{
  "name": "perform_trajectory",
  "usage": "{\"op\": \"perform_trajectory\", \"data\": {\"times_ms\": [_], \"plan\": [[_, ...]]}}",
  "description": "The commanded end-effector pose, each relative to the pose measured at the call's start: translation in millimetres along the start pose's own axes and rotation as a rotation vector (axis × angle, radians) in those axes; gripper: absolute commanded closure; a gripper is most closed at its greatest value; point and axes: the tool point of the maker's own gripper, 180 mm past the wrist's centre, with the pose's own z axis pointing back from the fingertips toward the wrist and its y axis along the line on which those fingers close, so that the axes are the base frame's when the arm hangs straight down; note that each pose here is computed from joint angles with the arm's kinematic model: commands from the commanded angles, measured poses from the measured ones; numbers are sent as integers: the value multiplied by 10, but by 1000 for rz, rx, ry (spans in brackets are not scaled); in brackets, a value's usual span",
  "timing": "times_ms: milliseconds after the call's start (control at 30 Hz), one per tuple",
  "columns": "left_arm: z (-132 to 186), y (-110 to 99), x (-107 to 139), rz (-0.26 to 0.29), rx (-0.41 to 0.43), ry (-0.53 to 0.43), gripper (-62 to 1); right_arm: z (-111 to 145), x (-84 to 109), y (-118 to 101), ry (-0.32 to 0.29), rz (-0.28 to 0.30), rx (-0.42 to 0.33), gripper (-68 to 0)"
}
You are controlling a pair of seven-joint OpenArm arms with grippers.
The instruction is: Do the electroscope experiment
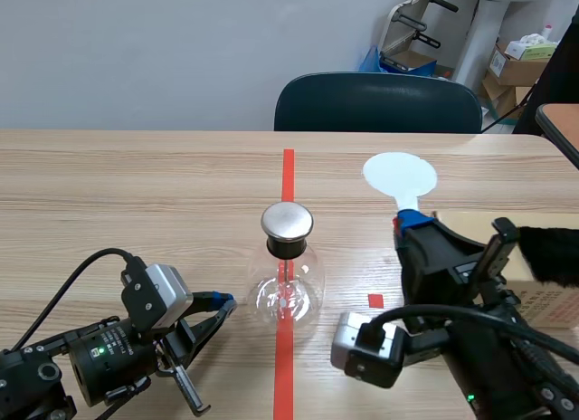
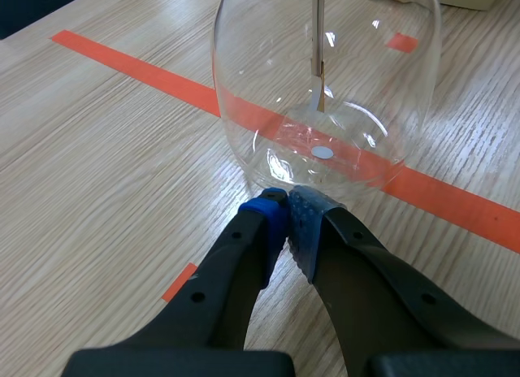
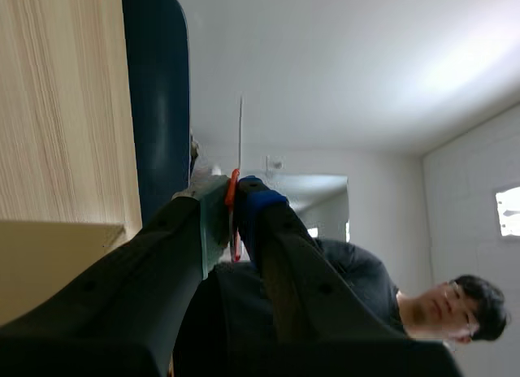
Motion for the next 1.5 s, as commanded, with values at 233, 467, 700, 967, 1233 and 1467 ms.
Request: {"op": "perform_trajectory", "data": {"times_ms": [233, 467, 700, 967, 1233, 1467], "plan": [[-21, 48, 86, -3, 9, -31, -41, 7, -380, -84, 194, 5, -31, -11], [-21, 48, 86, -3, 9, -31, -41, 12, -406, -84, 209, 4, -31, -11], [-21, 48, 86, -3, 9, -31, -40, 12, -406, -84, 209, 4, -31, -11], [-21, 48, 86, -3, 9, -31, -41, 12, -406, -84, 209, 4, -31, -11], [-21, 48, 86, -3, 9, -31, -40, 12, -406, -84, 209, 4, -31, -11], [-21, 48, 86, -3, 9, -31, -41, 12, -406, -84, 209, 4, -31, -11]]}}
